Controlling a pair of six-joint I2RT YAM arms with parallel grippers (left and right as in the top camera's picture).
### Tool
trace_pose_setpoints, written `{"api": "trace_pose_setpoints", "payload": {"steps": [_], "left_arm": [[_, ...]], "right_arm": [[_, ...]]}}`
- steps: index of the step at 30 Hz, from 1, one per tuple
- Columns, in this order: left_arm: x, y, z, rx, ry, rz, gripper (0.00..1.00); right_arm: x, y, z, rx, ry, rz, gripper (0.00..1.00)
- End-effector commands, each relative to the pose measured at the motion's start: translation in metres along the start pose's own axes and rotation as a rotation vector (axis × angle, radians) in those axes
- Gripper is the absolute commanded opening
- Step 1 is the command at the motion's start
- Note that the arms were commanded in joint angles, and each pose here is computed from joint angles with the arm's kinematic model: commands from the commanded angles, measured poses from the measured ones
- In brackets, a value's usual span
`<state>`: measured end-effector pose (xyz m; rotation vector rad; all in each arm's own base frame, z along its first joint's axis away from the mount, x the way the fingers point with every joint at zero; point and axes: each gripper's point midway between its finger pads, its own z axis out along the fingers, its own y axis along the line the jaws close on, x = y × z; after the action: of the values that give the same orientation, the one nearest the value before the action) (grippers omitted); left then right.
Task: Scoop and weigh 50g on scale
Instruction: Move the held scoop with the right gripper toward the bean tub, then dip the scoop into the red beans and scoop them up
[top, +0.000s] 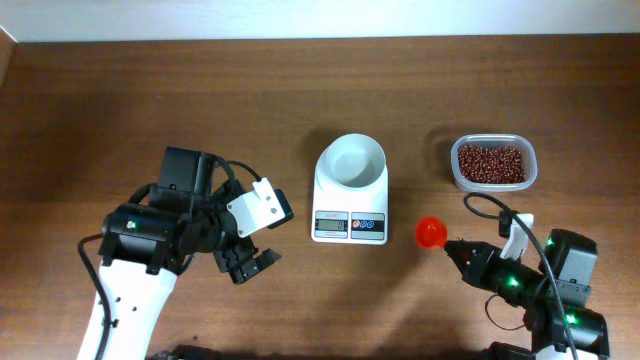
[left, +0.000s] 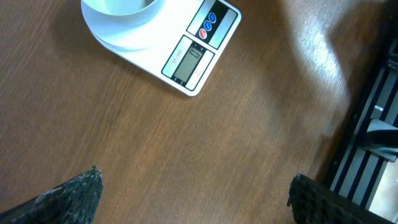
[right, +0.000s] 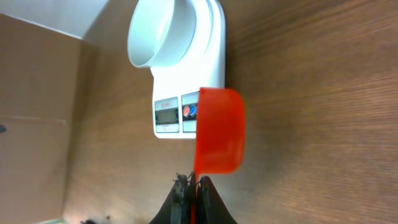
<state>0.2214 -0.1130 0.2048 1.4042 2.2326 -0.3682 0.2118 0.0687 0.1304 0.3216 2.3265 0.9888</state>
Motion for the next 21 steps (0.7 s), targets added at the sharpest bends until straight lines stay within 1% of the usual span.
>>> {"api": "trace_pose_setpoints", "payload": {"steps": [1, 3, 5, 7, 8, 10, 13, 16, 18, 21], "left_arm": [[-0.001, -0.002, -0.001, 0.008, -0.019, 0.005, 0.99], [-0.001, -0.002, -0.001, 0.008, -0.019, 0.005, 0.99], [-0.001, -0.002, -0.001, 0.008, -0.019, 0.005, 0.99], [-0.001, -0.002, -0.001, 0.008, -0.019, 0.005, 0.99], [-0.001, -0.002, -0.001, 0.008, -0.019, 0.005, 0.99], [-0.001, -0.002, -0.001, 0.008, -0.019, 0.005, 0.99], [-0.001, -0.002, -0.001, 0.008, -0.019, 0.005, 0.99], [-0.001, -0.002, -0.001, 0.008, -0.019, 0.005, 0.99], [-0.001, -0.002, -0.001, 0.008, -0.019, 0.005, 0.99], [-0.001, -0.002, -0.001, 0.008, -0.019, 0.005, 0.99]], "right_arm": [[-0.019, 0.035, -0.016, -0.072, -0.031, -0.101, 0.04], [-0.030, 0.061, -0.028, -0.142, -0.050, -0.146, 0.04], [-0.041, 0.072, -0.041, -0.110, -0.079, -0.168, 0.04], [-0.050, 0.064, -0.048, -0.013, -0.111, -0.179, 0.04], [-0.055, 0.058, -0.053, 0.058, -0.131, -0.219, 0.04], [-0.065, 0.046, -0.064, 0.181, -0.171, -0.239, 0.04], [-0.088, 0.034, -0.087, 0.367, -0.254, -0.306, 0.04], [-0.104, 0.028, -0.091, 0.423, -0.291, -0.334, 0.04], [-0.115, 0.017, -0.081, 0.454, -0.257, -0.378, 0.04], [-0.133, -0.004, -0.067, 0.516, -0.203, -0.397, 0.04]]}}
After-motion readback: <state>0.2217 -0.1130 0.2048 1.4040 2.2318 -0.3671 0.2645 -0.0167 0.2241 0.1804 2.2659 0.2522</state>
